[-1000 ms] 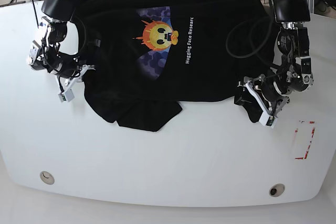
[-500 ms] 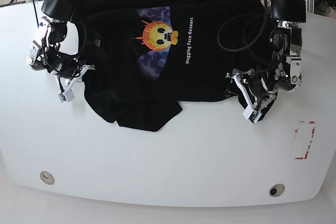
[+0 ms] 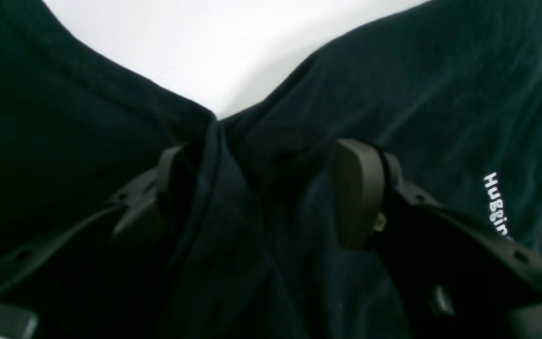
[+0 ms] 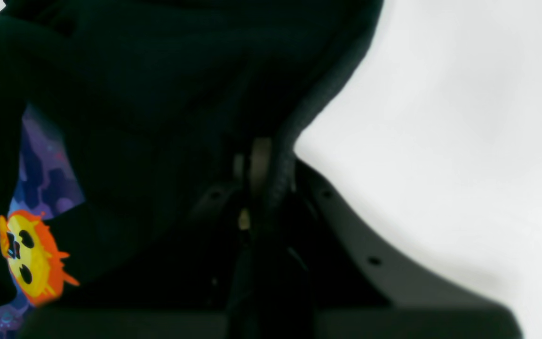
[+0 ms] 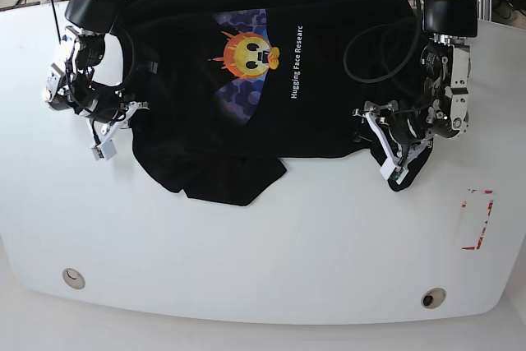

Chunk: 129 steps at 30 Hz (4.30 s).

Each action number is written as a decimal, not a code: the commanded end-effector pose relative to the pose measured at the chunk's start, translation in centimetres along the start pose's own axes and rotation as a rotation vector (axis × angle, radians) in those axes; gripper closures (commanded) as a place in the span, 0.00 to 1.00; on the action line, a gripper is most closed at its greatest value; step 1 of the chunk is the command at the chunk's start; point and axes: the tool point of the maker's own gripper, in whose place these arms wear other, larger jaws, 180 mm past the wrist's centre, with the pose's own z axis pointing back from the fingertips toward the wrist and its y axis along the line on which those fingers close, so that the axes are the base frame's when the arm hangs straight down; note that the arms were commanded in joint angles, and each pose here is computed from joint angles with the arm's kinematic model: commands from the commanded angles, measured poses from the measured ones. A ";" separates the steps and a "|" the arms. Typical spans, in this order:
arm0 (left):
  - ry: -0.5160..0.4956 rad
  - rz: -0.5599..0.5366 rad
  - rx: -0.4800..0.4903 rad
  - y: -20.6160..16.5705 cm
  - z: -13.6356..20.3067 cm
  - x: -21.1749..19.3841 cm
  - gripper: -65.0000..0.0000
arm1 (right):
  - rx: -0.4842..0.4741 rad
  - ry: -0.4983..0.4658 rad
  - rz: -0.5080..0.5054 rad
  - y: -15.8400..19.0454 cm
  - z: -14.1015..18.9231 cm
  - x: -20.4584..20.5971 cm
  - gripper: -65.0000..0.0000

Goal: Layout the t-shirt on the table in an organized manner, then fold the t-shirt properly
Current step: 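Pull the shirt's sides apart with both grippers to widen it, then regrasp the shirt's side with the left gripper near the sleeve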

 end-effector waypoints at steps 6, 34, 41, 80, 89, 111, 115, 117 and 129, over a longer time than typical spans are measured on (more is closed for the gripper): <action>-0.034 -0.004 0.040 1.1 0.8 1.5 0.75 | -0.014 -0.028 0.025 -0.4 0.7 1.5 1.00; -0.149 -0.105 0.256 5.2 10.7 4.3 1.00 | -0.021 -0.036 0.033 -0.6 0.9 2.1 1.00; -0.132 -0.074 0.315 7.1 12.6 2.1 1.00 | -0.020 -0.042 0.035 -0.5 0.9 2.4 1.00; -0.081 -0.153 0.419 10.6 17.4 -0.4 1.00 | -0.192 -0.067 0.132 -5.0 3.9 5.6 1.00; -0.034 -0.114 0.454 12.0 18.6 -2.8 1.00 | -0.192 -0.063 0.131 -5.0 3.9 5.4 1.00; 0.050 0.009 0.481 15.0 19.1 -7.0 0.41 | -0.184 -0.060 0.130 -4.7 3.6 5.2 1.00; 0.029 0.006 0.490 15.2 19.4 -6.3 0.33 | -0.183 -0.060 0.130 -4.6 3.5 5.2 1.00; 0.009 0.007 0.501 15.5 19.8 -5.5 0.33 | -0.179 -0.062 0.128 -4.5 3.5 5.2 1.00; -0.086 0.001 0.488 15.6 19.2 -1.7 0.32 | -0.158 -0.065 0.120 -3.7 2.7 5.0 1.00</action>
